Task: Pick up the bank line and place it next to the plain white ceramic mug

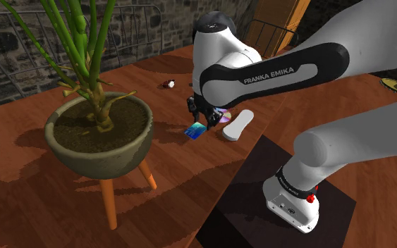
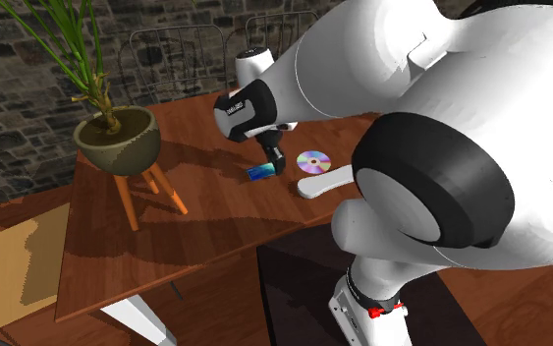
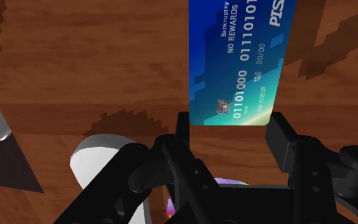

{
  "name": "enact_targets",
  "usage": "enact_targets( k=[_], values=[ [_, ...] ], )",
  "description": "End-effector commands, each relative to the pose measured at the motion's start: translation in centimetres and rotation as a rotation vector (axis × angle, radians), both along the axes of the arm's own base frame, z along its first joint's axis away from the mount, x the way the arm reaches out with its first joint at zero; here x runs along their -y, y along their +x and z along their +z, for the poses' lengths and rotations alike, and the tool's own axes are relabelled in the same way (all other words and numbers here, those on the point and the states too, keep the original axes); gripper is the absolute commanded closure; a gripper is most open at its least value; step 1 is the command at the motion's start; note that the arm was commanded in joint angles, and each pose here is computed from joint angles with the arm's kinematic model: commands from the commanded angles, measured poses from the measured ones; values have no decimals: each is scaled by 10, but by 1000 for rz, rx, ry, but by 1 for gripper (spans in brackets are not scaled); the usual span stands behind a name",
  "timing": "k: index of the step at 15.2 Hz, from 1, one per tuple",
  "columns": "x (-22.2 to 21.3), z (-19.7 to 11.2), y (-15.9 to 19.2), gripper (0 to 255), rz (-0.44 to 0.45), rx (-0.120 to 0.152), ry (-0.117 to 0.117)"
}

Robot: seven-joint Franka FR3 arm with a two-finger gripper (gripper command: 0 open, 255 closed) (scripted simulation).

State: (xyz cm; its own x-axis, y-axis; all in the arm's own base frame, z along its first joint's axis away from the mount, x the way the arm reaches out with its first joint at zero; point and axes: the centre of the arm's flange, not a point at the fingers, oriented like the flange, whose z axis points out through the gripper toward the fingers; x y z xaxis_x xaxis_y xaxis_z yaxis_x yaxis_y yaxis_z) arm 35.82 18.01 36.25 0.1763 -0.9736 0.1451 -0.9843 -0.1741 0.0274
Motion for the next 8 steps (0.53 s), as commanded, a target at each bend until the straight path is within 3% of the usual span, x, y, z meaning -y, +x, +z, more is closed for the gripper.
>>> enact_targets(
  k=[1,8],
  values=[
    [0,10,0,255,0,-1,0],
    [0,47,0,255,0,-1,0]
  ],
)
